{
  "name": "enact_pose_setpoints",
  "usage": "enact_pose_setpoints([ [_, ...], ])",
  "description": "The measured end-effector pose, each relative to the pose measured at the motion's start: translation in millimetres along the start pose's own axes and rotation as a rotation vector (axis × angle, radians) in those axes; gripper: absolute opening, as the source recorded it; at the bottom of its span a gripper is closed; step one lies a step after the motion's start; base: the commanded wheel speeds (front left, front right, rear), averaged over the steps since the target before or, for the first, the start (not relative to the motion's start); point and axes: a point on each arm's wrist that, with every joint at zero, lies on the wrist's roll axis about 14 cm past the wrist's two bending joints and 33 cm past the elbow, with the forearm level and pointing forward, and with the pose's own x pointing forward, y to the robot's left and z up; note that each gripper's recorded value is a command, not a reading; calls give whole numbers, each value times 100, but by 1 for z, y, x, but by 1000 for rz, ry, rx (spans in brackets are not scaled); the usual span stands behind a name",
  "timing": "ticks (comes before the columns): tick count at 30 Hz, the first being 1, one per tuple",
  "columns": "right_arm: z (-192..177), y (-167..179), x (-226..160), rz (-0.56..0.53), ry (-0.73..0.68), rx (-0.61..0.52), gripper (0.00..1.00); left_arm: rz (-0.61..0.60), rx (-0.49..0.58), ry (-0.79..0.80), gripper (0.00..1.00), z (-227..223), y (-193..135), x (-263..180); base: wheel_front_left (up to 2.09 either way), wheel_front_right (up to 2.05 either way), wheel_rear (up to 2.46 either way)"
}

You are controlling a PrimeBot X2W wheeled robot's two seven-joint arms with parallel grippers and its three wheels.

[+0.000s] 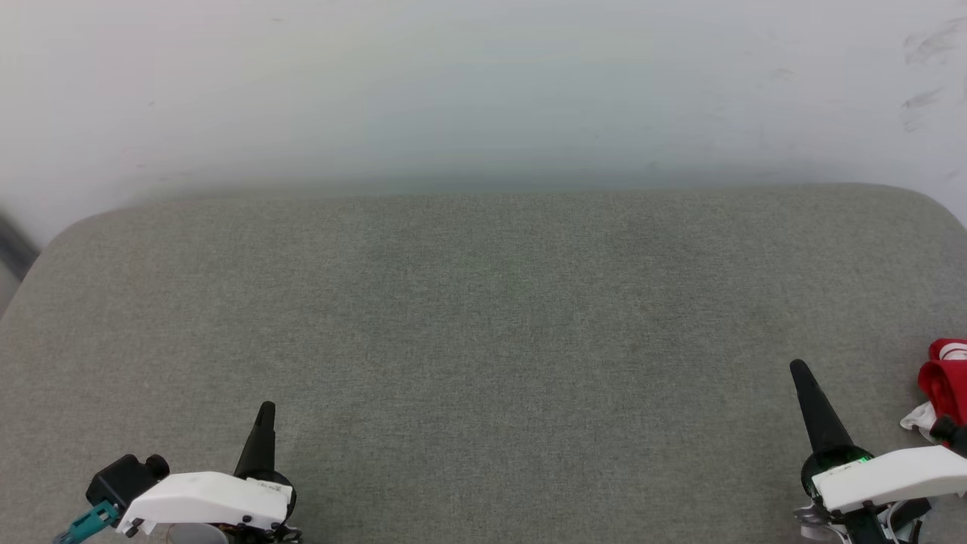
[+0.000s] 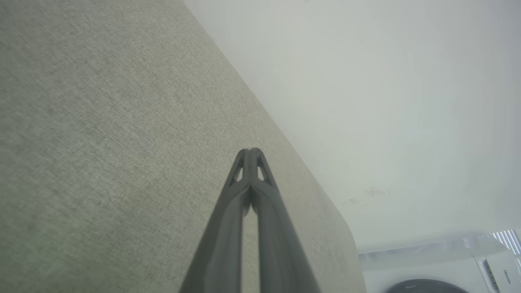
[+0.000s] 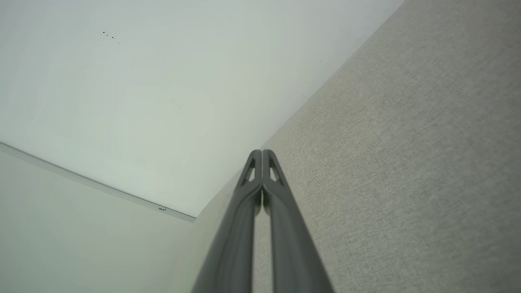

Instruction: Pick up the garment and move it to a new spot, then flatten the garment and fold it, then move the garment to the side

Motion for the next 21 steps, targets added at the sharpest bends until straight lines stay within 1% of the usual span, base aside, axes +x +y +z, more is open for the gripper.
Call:
enact_pose_setpoints([
  [5,1,-1,2,-1,-7,69,0,-5,-68,5,0,0,-1,1,0,0,0],
  [21,2,-1,6,2,-22,234,0,-37,-228,6,0,4,-7,5,0,0,0],
])
